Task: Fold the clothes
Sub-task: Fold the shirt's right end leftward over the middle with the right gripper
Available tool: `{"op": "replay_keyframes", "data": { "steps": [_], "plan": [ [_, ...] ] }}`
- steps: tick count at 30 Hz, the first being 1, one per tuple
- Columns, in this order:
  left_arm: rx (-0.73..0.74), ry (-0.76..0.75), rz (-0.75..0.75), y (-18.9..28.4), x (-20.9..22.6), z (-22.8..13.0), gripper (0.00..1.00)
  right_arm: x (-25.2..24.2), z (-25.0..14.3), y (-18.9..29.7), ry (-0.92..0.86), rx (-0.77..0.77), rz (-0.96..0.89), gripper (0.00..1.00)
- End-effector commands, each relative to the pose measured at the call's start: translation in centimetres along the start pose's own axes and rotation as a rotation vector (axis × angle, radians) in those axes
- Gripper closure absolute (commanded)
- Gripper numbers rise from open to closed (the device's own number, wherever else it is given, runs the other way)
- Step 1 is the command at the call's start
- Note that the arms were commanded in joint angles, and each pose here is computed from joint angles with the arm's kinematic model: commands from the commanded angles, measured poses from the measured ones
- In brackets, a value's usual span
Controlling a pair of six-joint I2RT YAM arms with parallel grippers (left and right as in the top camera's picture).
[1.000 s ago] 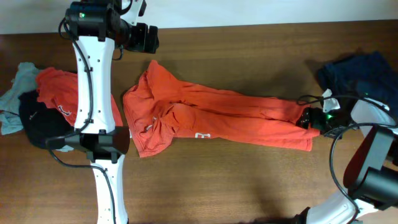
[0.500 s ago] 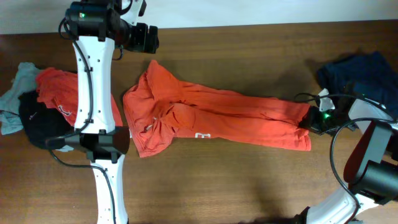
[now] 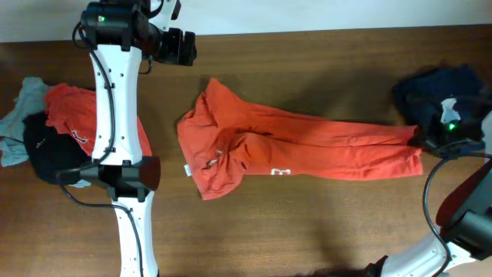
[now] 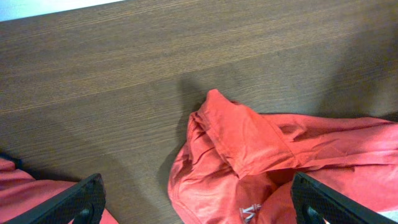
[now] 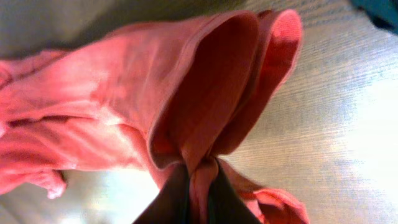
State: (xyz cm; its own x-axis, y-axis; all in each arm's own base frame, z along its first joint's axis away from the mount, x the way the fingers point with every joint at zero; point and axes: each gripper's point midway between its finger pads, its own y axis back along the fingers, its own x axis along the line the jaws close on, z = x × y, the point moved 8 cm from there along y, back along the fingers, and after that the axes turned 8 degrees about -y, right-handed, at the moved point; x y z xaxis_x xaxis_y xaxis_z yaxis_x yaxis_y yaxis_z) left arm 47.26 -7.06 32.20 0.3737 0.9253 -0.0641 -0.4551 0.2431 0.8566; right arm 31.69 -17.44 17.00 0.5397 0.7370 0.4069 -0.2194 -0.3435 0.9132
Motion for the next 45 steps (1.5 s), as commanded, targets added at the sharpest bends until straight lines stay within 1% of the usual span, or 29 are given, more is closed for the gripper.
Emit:
{"op": "replay_keyframes", "data": {
  "steps": [1,4,5,8,12,17,18,19,21,22,23,25,26,28,30,33,35,37,38,40,41,42,43,44,45],
  "plan": [
    [-0.026,-0.023,-0.008,0.6,-0.1,0.3,0.05,3.2,-0.2,1.5,0.071,0.001,-0.014,0.96],
    [-0.031,-0.024,-0.007,0.6,-0.1,0.3,0.05,6.1,-1.0,0.6,0.115,0.044,-0.011,0.96],
    [-0.031,-0.024,-0.007,0.6,-0.1,0.3,0.01,7.7,-1.6,-0.2,0.141,0.068,-0.014,0.96],
    [-0.031,-0.024,-0.006,0.6,-0.1,0.3,0.01,11.5,-3.1,-1.9,0.211,0.104,-0.018,0.96],
    [-0.031,-0.024,-0.006,0.6,-0.1,0.3,0.01,17.1,-5.2,-4.6,0.309,0.096,-0.035,0.96],
    [-0.031,-0.024,-0.006,0.6,-0.1,0.3,0.01,21.0,-7.2,-7.5,0.355,0.086,-0.063,0.96],
    [-0.03,-0.024,-0.006,0.6,-0.1,0.3,0.01,21.6,-7.7,-8.1,0.36,0.095,-0.064,0.92],
    [-0.03,-0.023,-0.006,0.6,-0.1,0.3,0.01,22.1,-8.1,-8.7,0.362,0.103,-0.065,0.78],
    [-0.03,-0.024,-0.006,0.6,-0.1,0.3,0.01,23.0,-9.2,-9.6,0.391,0.13,-0.067,0.59],
    [-0.031,-0.024,-0.006,0.6,-0.1,0.3,0.01,23.5,-9.9,-10.1,0.409,0.145,-0.071,0.47],
    [-0.034,-0.024,-0.005,0.6,0.0,0.4,0.01,24.0,-10.7,-10.3,0.427,0.16,-0.067,0.37],
    [-0.041,-0.026,-0.004,0.5,0.0,0.5,0.01,25.2,-12.3,-10.8,0.466,0.193,-0.047,0.2],
    [-0.043,-0.026,-0.003,0.5,0.0,0.6,0.01,25.5,-12.8,-11.0,0.481,0.202,-0.045,0.18],
    [-0.044,-0.026,-0.003,0.5,0.0,0.6,0.01,25.8,-13.6,-11.2,0.499,0.215,-0.058,0.18],
    [-0.043,-0.026,-0.003,0.5,0.0,0.6,0.01,25.3,-13.4,-11.1,0.495,0.2,-0.103,0.18],
    [-0.04,-0.025,-0.004,0.5,0.0,0.5,0.01,23.9,-12.6,-10.9,0.475,0.157,-0.223,0.19],
    [-0.038,-0.025,-0.004,0.5,0.0,0.5,0.01,22.8,-12.5,-10.8,0.449,0.137,-0.315,0.22],
    [-0.039,-0.025,-0.004,0.5,0.0,0.5,0.01,22.1,-12.4,-11.2,0.445,0.13,-0.355,0.27],
    [-0.039,-0.026,-0.004,0.5,0.0,0.5,0.01,21.7,-12.4,-11.8,0.446,0.126,-0.364,0.3],
    [-0.039,-0.026,-0.004,0.5,0.0,0.5,0.01,21.0,-12.5,-12.8,0.446,0.125,-0.369,0.44],
    [-0.038,-0.026,-0.004,0.5,0.0,0.5,0.01,20.7,-12.6,-13.2,0.444,0.127,-0.371,0.5],
    [-0.038,-0.025,-0.004,0.5,0.0,0.5,0.01,20.0,-12.7,-14.1,0.441,0.131,-0.376,0.59],
    [-0.038,-0.025,-0.004,0.5,0.0,0.5,0.01,19.0,-12.7,-14.9,0.41,0.125,-0.397,0.71],
    [-0.038,-0.025,-0.004,0.5,0.0,0.5,0.01,18.3,-12.8,-15.4,0.402,0.126,-0.405,0.78],
    [-0.038,-0.025,-0.004,0.5,0.0,0.5,0.01,17.9,-12.8,-15.7,0.397,0.13,-0.408,0.81]
  ]
}}
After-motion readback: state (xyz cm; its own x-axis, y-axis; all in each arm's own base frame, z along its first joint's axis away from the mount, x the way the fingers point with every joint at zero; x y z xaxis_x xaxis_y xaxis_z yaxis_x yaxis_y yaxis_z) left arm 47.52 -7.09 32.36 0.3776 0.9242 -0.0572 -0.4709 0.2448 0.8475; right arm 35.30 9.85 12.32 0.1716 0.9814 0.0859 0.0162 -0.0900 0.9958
